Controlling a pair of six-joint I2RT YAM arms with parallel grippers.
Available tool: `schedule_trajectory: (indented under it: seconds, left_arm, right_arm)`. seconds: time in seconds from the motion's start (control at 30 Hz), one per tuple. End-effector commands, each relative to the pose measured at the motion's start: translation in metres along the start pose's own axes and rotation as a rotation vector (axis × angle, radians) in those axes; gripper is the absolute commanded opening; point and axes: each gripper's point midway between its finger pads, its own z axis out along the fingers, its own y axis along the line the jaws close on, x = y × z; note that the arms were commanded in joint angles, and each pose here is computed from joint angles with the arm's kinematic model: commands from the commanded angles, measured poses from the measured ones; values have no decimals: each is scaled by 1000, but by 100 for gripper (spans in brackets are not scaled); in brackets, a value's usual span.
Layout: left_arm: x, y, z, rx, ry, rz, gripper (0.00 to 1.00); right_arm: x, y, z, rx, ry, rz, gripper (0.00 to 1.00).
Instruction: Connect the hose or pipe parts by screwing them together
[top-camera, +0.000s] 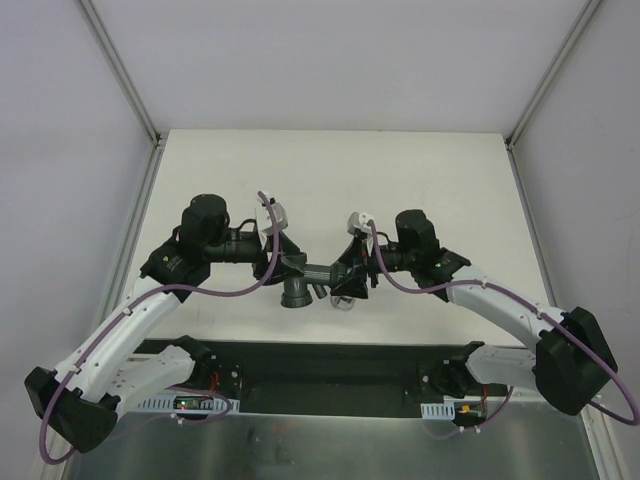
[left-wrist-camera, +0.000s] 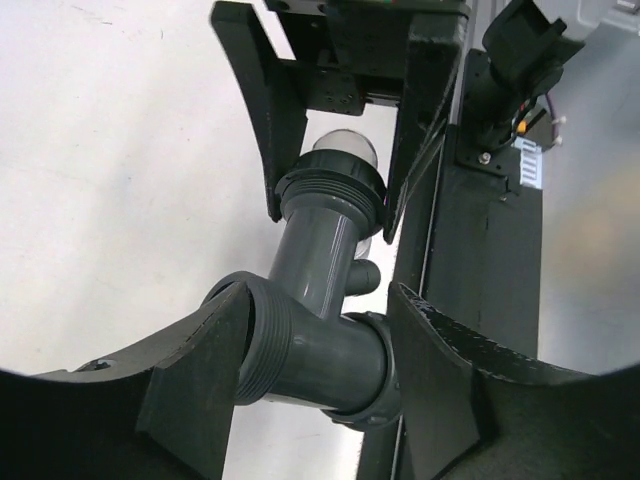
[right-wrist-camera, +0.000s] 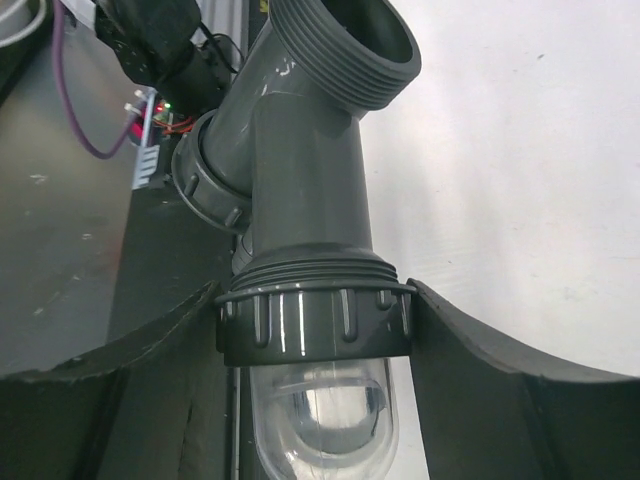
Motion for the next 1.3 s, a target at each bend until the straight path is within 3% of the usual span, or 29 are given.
schedule_trajectory:
  seconds: [0.0,0.27,0.47,0.7,0.77,0.83,0.87,0.97,1.27]
  left_arm:
    - [-30,-6,-4,7,-22,-117,57]
    - [-38,-3,-4,88,37,-305,62]
    - [-31,-13,2,201,82,-398,59]
    - [-11,1,10,162,138,-439,54]
    - [-10,0,12,180,139,-426,48]
    - [-11,-5,12,215,135,-411,36]
    - [-10,-7,13,228,132,-387,20]
    - [-4,-13,15,248,138,-320,2]
    - [12,-21,18,162,176,-87,0]
  right_arm:
    - [-28,1,-14,57,-88,-224,26]
    - [-29,-1,-25,121,-93,-347,24]
    - [-33,1,-26,127,-97,-358,25]
    - [-36,1,-26,131,-96,-355,24]
    - [-37,1,-27,133,-96,-356,24]
    - [-38,0,-27,144,-96,-335,25]
    - [-39,-1,-26,145,-94,-325,25]
    - [-42,-1,-22,129,-90,-255,25]
    - [-60,-1,-12,10,-117,23,27]
